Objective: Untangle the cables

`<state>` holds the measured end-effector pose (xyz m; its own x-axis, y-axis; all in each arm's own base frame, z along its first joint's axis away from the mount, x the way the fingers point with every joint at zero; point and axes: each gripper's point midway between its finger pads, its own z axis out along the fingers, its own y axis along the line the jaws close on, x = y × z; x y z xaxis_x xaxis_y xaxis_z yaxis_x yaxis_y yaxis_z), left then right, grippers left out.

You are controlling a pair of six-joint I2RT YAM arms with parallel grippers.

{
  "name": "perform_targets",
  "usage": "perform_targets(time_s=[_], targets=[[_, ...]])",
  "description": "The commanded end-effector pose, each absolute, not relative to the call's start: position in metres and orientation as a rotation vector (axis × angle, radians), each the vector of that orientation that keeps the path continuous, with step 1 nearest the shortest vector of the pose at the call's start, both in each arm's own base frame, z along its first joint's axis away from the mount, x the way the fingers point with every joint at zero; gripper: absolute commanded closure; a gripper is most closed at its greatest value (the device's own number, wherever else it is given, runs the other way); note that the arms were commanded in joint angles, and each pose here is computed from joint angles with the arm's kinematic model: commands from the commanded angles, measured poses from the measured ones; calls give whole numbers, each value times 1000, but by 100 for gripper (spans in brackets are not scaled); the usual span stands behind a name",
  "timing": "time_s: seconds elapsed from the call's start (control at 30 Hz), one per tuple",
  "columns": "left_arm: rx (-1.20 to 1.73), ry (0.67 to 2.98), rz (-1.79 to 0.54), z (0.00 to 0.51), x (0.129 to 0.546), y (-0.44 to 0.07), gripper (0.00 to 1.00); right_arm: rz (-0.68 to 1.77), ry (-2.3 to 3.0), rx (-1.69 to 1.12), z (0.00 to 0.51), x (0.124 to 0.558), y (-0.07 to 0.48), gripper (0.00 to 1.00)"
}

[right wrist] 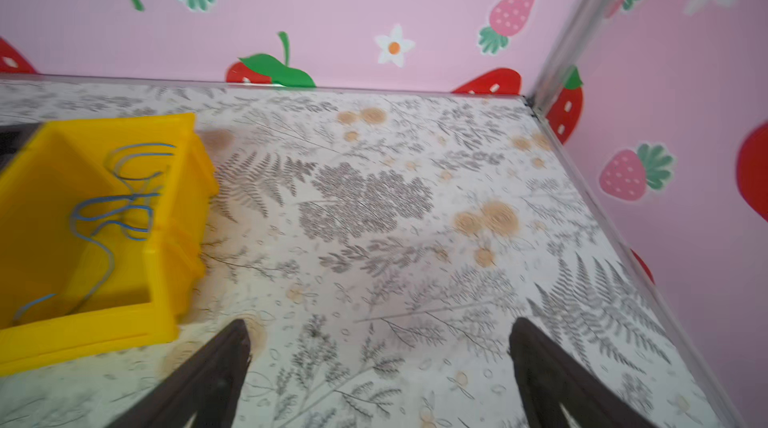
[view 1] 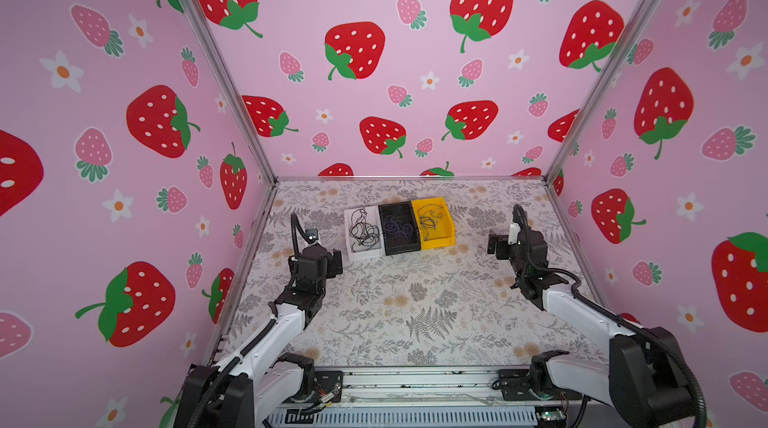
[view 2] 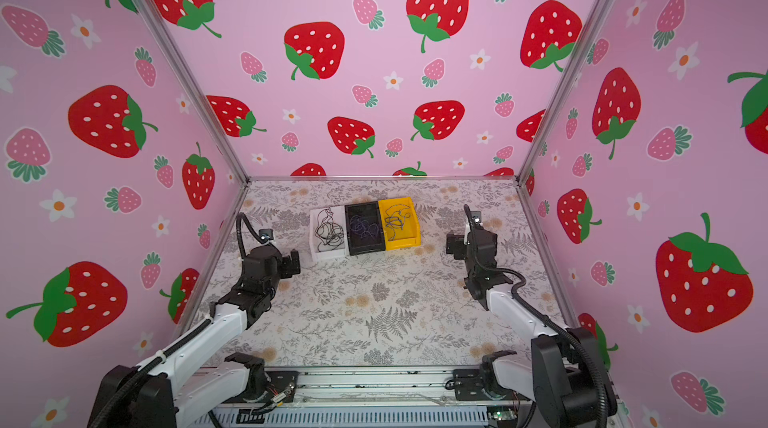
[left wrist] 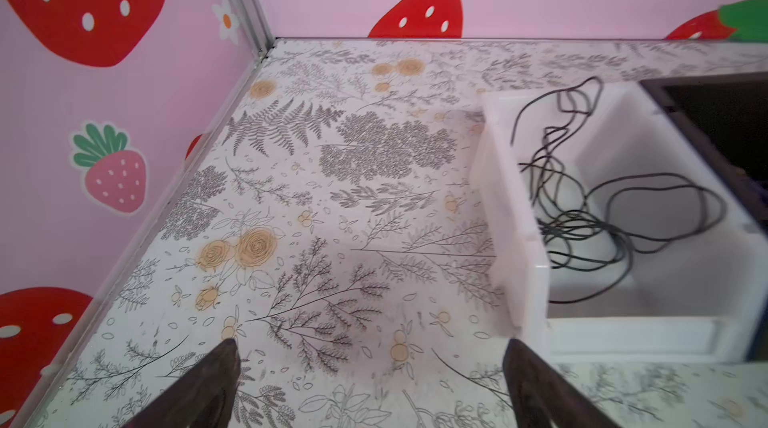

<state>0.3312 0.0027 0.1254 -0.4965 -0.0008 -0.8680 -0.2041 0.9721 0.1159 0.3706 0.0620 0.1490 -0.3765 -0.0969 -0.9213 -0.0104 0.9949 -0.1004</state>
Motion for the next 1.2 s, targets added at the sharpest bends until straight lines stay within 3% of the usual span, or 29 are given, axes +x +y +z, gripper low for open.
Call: perform_targets(time_s=[0.0, 0.37, 0.63, 1.17], targets=[[-185, 1948, 299, 144, 353, 13, 0, -254, 1891, 23, 139, 370, 30, 1], [-21, 1894, 205, 113, 386, -3, 1, -245, 1689, -3, 142, 373, 10, 1], [-34, 1881, 157, 94, 386, 0, 1, -138, 1695, -131, 122, 380, 30, 1], [-177, 1958, 197, 88, 397, 26, 1, -133, 1714, -111, 121, 383, 25, 1]])
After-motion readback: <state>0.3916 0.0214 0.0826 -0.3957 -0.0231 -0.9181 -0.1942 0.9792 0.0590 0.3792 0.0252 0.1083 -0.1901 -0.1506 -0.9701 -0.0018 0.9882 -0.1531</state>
